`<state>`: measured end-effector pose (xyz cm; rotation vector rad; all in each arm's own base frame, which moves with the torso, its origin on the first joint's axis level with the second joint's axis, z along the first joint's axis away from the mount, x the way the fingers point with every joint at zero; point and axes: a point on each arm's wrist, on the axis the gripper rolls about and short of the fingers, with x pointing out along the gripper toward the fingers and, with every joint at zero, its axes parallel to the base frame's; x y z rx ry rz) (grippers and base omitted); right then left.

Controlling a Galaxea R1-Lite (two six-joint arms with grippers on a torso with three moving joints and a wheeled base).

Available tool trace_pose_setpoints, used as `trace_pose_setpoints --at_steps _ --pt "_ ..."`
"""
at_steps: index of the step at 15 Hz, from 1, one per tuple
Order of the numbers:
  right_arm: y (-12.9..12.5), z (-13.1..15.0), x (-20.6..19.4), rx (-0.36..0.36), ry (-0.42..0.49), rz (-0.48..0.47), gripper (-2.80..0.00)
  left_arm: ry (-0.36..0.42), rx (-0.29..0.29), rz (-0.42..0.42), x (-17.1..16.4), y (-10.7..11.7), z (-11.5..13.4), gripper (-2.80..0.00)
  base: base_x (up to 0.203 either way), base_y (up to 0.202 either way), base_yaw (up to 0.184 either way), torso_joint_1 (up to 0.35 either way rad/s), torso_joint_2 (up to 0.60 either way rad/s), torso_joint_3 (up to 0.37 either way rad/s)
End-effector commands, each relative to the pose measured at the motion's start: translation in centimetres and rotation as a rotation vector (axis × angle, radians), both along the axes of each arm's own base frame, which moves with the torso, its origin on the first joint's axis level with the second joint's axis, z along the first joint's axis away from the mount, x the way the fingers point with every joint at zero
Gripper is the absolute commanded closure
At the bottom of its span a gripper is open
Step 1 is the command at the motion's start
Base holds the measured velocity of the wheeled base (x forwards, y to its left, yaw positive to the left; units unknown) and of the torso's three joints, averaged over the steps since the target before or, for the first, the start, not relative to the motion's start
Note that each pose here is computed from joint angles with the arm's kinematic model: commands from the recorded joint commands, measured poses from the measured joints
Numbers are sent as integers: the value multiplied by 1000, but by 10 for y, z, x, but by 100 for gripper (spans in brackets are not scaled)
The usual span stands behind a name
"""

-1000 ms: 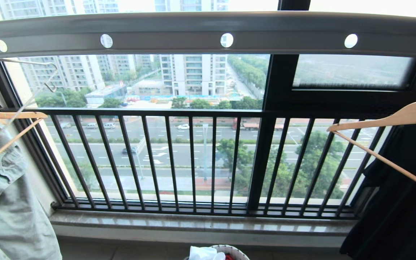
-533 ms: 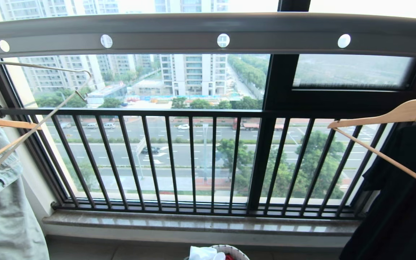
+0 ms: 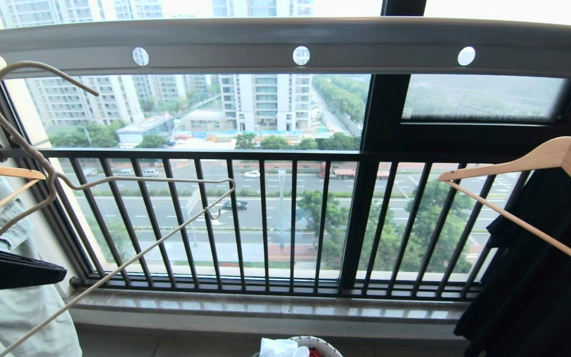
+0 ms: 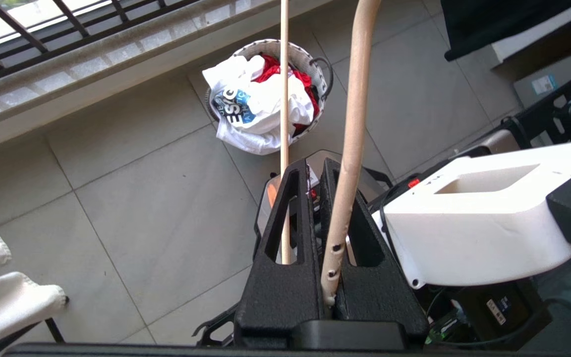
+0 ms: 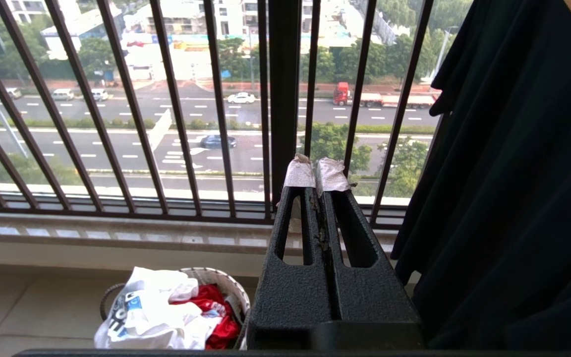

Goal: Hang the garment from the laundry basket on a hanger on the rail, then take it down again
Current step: Pick up the clothes rack on the clothesline

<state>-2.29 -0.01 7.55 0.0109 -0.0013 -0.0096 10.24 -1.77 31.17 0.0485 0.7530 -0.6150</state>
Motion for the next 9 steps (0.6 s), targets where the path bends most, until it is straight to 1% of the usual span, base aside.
trace_pose_setpoints --at_steps 1,3,6,7,9 --pt "0 0 0 0 1 0 0 28 26 -125 6 -2 -17 0 0 0 0 0 0 0" --pt "0 0 0 0 1 0 0 34 43 -192 12 -3 -25 0 0 0 0 0 0 0" --pt "0 0 0 0 1 0 0 52 81 -345 19 -5 -49 0 0 0 0 0 0 0" --pt "0 0 0 0 0 0 0 68 81 -388 26 -5 -57 0 0 0 0 0 0 0" --pt "0 0 0 0 1 0 0 85 75 -431 37 -7 -64 0 0 0 0 0 0 0"
